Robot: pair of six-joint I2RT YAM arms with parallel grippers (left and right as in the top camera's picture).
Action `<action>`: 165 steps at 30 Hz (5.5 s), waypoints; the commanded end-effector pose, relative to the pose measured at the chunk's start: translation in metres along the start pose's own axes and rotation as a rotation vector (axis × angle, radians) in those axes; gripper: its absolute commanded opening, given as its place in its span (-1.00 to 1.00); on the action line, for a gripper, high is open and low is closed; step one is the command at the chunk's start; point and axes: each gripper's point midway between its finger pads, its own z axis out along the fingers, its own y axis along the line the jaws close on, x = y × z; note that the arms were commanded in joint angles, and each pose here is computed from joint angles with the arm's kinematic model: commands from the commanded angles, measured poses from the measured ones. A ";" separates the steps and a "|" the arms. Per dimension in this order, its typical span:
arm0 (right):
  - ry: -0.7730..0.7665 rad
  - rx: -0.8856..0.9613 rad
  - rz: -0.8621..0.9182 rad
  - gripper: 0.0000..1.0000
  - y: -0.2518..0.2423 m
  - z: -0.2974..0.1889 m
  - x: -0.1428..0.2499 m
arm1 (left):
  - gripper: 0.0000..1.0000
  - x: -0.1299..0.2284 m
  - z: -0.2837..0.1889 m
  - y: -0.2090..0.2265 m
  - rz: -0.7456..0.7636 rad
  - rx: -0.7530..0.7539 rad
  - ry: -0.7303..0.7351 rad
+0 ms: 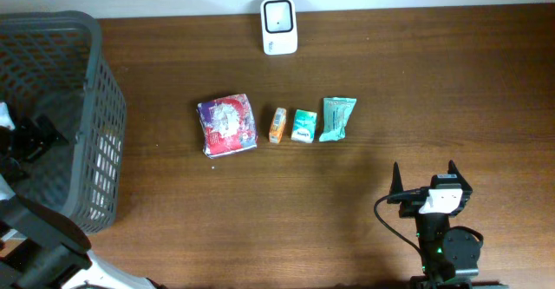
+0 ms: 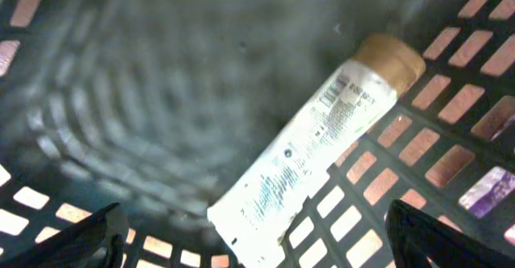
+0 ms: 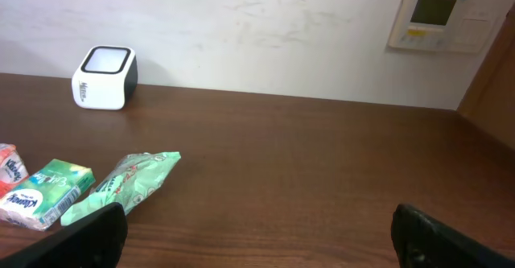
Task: Scan the item barcode
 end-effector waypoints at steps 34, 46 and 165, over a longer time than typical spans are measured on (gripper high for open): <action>0.004 0.010 -0.005 0.97 -0.001 0.000 0.003 | 0.79 0.014 0.109 -0.019 0.224 0.018 0.293; 0.004 0.010 -0.005 0.97 -0.001 0.000 0.003 | -0.16 0.014 0.122 -0.013 0.143 -0.016 0.280; 0.004 0.010 -0.005 0.97 -0.001 0.000 0.003 | -1.00 0.053 -0.218 -0.321 0.463 0.031 -0.759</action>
